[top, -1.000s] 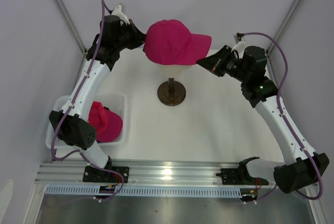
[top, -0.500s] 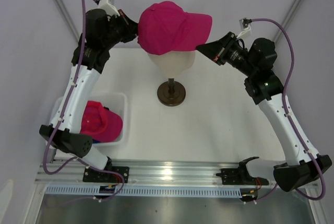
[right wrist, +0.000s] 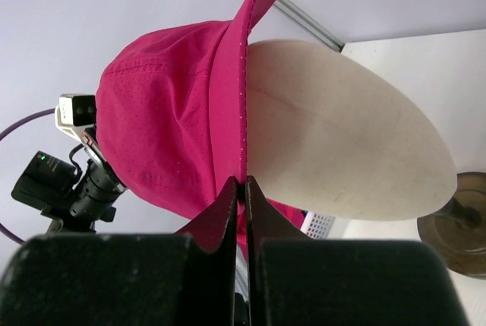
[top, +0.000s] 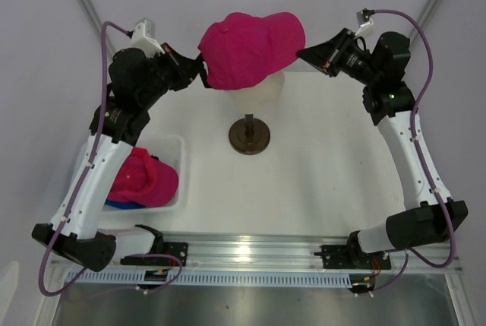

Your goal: Stack the hats

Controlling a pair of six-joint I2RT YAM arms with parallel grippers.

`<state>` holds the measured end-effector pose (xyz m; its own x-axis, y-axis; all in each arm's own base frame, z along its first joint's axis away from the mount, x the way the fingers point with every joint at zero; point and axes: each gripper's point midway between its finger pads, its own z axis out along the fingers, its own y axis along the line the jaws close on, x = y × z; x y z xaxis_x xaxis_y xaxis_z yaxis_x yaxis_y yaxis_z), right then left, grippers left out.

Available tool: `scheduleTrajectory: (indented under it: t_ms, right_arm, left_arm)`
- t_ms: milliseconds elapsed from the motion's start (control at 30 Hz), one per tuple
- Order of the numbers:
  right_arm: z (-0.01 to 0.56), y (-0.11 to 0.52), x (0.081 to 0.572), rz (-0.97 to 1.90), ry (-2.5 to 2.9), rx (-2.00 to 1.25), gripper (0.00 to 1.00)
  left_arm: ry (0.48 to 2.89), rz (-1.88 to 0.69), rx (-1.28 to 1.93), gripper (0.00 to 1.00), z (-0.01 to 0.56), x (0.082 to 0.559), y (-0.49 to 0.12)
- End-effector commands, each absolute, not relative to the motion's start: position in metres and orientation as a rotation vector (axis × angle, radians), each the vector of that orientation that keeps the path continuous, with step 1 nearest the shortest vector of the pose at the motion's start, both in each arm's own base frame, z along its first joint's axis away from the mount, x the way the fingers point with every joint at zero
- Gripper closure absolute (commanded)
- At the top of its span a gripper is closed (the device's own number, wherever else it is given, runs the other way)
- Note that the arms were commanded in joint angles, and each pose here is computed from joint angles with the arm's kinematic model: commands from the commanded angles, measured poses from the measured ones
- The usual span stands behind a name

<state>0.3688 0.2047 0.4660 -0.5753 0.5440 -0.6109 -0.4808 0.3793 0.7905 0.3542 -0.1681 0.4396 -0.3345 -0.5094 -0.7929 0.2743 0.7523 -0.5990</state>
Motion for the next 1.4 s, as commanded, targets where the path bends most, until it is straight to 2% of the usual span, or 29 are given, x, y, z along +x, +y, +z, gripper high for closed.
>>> scheduleTrajectory:
  t_ms: [0,100,400,967,1367]
  right_arm:
    - [0.487,0.202,0.37,1.4,1.657,-0.008,1.0]
    - [0.487,0.2,0.37,1.396,1.655,-0.014,1.0]
    - [0.466,0.178,0.382,1.379,1.683,0.091,1.0]
    - [0.406,0.176,0.398,1.421,1.807,0.197,1.0]
    - [0.333,0.176,0.398,1.425,1.931,0.311,1.0]
  left_arm:
    - [1.695,-0.788,-0.184,0.99,0.454,0.36,-0.17]
    - [1.697,-0.787,-0.178,0.99,0.459,0.371,-0.175]
    - [1.819,-0.83,-0.182,0.99,0.428,0.399,-0.197]
    - [1.932,-0.774,-0.31,0.99,0.362,0.4,-0.18]
    - [2.012,-0.784,-0.322,0.99,0.322,0.408,-0.185]
